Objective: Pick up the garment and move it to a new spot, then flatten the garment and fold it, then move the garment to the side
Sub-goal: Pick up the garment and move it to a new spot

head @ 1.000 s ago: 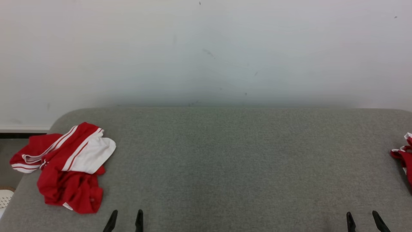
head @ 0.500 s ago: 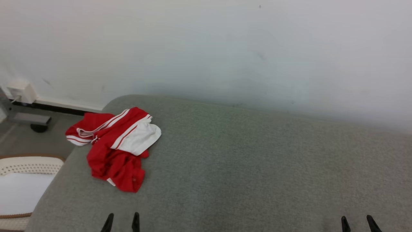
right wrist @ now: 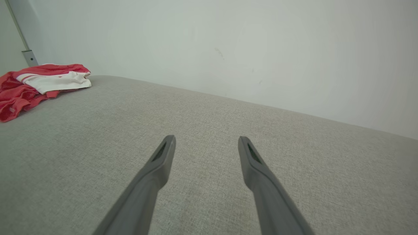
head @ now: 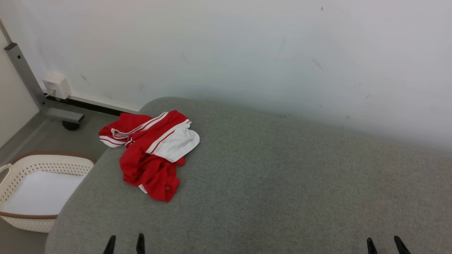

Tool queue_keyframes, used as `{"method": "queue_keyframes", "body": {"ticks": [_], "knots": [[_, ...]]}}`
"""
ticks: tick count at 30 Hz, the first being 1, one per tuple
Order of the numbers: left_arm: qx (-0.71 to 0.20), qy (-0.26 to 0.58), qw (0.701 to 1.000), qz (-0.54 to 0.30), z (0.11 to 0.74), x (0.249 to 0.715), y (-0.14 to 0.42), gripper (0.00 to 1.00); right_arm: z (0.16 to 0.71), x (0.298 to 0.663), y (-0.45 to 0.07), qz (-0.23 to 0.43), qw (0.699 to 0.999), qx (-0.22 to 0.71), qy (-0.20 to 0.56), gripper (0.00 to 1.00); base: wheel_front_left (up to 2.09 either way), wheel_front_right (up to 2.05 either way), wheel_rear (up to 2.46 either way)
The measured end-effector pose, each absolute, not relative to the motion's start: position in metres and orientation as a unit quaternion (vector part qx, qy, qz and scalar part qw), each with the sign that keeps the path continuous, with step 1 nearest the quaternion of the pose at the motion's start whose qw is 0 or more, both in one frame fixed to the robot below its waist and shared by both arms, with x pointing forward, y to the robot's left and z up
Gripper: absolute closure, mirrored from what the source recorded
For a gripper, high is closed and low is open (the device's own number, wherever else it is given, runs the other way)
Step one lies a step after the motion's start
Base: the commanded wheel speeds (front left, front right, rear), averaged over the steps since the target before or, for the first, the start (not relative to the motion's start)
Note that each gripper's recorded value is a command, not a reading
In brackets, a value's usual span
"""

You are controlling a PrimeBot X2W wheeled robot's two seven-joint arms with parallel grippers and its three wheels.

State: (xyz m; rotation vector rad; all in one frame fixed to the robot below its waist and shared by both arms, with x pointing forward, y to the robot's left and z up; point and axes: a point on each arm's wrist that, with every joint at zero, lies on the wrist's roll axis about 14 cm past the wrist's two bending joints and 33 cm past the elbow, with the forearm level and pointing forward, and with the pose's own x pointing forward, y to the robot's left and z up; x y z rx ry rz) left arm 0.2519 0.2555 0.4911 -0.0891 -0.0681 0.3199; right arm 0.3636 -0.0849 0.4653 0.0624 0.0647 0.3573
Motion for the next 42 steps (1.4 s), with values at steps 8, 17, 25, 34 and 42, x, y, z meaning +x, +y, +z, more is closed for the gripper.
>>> {"method": "queue_keyframes", "body": {"ticks": [8, 17, 25, 34, 42], "knots": [[-0.011, -0.037, 0.987, 0.158, 0.504, 0.292, 0.283, 0.0, 0.453, 0.379, -0.099, 0.156, 0.987, 0.02, 0.044, 0.0, 0.0, 0.0, 0.0], [0.044, -0.017, 0.987, 0.152, 0.523, 0.414, 0.324, 0.0, 0.433, 0.439, -0.105, 0.146, 0.988, 0.002, 0.05, 0.0, 0.0, 0.0, 0.0], [0.081, 0.105, 0.98, 0.151, 0.474, 0.503, 0.352, 0.0, 0.388, 0.473, -0.12, 0.139, 0.986, -0.016, 0.087, 0.0, 0.0, 0.0, 0.0], [0.09, 0.271, 0.948, 0.143, 0.391, 0.526, 0.362, 0.0, 0.374, 0.484, -0.132, 0.129, 0.987, -0.019, 0.093, 0.0, 0.0, 0.0, 0.0], [0.06, 0.327, 0.932, 0.142, 0.363, 0.525, 0.358, 1.0, 0.379, 0.483, -0.145, 0.114, 0.989, -0.024, 0.091, 0.0, 0.0, 0.0, 0.0]]}}
